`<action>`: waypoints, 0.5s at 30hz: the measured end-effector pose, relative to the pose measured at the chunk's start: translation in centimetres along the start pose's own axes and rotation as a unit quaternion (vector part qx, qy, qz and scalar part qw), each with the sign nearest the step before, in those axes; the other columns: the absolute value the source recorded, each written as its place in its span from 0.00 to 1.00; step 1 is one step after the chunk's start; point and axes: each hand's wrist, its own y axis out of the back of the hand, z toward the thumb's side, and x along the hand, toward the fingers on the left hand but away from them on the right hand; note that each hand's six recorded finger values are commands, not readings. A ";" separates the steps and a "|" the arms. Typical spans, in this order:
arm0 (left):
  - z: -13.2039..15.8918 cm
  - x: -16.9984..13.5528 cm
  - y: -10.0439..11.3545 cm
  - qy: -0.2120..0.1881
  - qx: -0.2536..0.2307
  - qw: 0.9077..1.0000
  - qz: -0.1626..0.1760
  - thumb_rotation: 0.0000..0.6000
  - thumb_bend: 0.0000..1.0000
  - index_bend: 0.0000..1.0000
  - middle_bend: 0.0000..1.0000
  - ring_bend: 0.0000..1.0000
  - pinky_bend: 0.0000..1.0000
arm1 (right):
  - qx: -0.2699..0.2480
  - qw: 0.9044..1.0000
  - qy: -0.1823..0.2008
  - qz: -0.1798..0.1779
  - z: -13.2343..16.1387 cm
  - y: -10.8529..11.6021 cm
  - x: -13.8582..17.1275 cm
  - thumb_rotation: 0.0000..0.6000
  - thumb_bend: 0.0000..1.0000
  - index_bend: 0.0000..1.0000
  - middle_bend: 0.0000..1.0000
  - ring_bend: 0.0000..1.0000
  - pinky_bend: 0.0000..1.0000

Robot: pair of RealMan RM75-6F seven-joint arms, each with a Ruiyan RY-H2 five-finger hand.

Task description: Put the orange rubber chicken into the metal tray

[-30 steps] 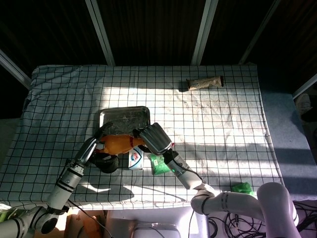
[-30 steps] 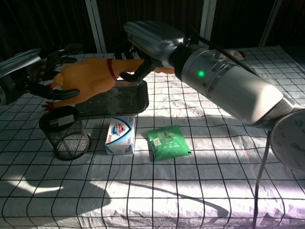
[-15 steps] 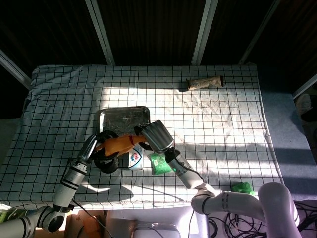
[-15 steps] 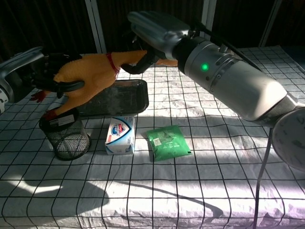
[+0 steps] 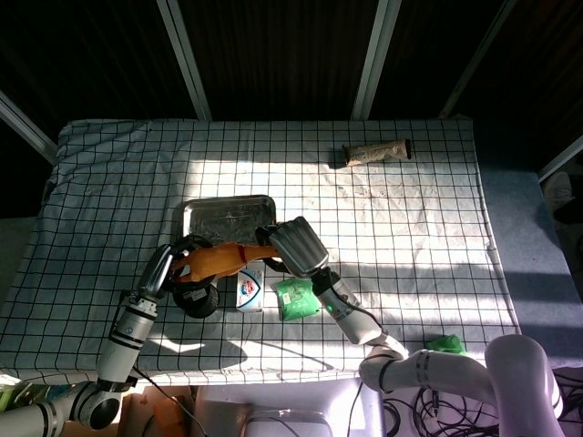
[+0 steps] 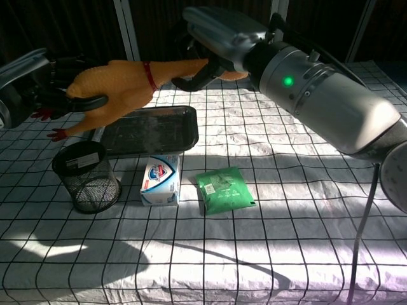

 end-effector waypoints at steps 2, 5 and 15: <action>0.2 -0.1 -0.4 -0.010 0.002 1.000 -0.017 1.00 0.49 0.34 0.48 0.38 0.60 | -0.001 1.000 -0.001 -0.001 -0.1 0.0 0.0 1.00 0.45 0.90 0.68 0.74 0.89; 0.3 -0.2 -0.7 -0.017 -0.006 0.999 -0.036 1.00 0.38 0.06 0.16 0.10 0.28 | 0.000 1.000 -0.001 -0.002 -0.1 0.1 0.0 1.00 0.45 0.90 0.68 0.74 0.89; 0.4 0.0 -1.4 -0.020 -0.047 0.994 -0.093 1.00 0.22 0.00 0.00 0.00 0.05 | -0.005 1.000 0.000 0.000 0.0 0.0 0.2 1.00 0.45 0.90 0.68 0.74 0.89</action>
